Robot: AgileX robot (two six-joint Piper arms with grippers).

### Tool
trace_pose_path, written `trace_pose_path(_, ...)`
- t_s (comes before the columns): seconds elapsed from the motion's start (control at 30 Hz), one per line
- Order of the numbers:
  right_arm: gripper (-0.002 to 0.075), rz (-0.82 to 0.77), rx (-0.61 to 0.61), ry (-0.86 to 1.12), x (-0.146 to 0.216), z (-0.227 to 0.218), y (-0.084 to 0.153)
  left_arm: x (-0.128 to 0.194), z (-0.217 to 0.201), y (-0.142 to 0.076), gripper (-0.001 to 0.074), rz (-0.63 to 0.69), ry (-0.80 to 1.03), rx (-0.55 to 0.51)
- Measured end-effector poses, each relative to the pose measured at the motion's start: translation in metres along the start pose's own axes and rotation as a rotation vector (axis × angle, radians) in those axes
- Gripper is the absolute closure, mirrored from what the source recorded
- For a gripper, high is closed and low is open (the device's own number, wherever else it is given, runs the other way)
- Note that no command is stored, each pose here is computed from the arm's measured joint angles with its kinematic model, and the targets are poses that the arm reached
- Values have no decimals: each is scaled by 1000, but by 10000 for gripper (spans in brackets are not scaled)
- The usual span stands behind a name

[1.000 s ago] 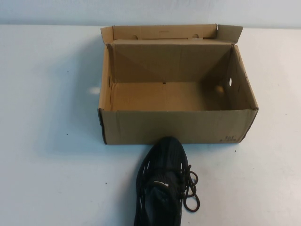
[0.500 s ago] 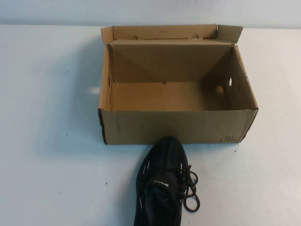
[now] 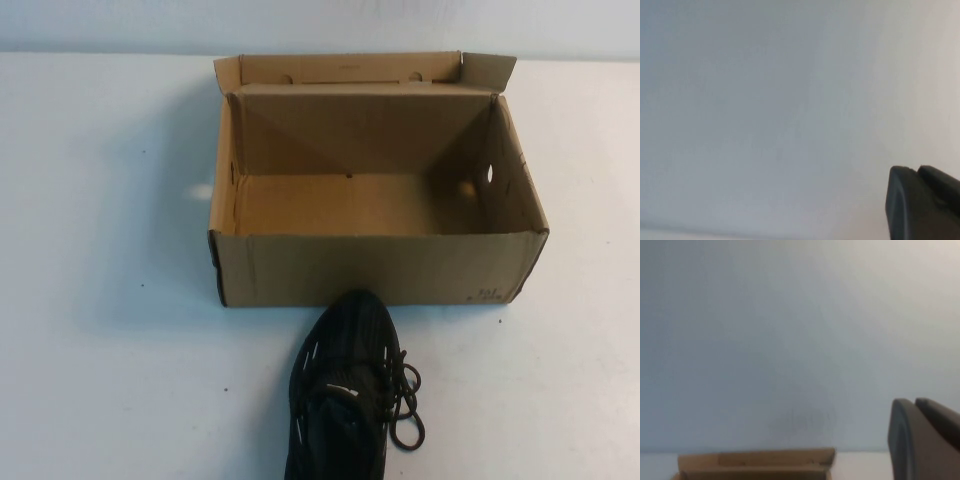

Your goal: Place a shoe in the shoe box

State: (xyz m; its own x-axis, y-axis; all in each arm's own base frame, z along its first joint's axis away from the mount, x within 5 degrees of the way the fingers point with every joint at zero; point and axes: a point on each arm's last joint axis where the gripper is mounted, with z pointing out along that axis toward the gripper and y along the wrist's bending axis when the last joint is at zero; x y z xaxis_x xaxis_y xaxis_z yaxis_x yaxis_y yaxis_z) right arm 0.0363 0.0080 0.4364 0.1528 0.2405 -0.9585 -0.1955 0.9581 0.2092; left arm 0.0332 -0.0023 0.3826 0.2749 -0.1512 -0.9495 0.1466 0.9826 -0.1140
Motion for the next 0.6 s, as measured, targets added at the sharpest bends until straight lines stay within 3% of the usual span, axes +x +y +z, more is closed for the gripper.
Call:
trace_pose_path(0.13,742,-63,28,141,12,16,-3,18,9,3,736,-2,156,-36)
trace_pose_path(0.3,742,-14,6,253,22,23,-2,36,9,5,736,-59,282,-53)
trace_pose_path(0.4,742,-83,-33,389,34,38,0,42,8,5,736,-92,339,-58)
trace_pose_path(0.47,742,-149,-110,508,43,55,4,43,8,5,736,-86,350,-57)
trace_pose_path(0.6,742,-263,-384,706,49,91,25,45,7,5,736,-38,380,-51)
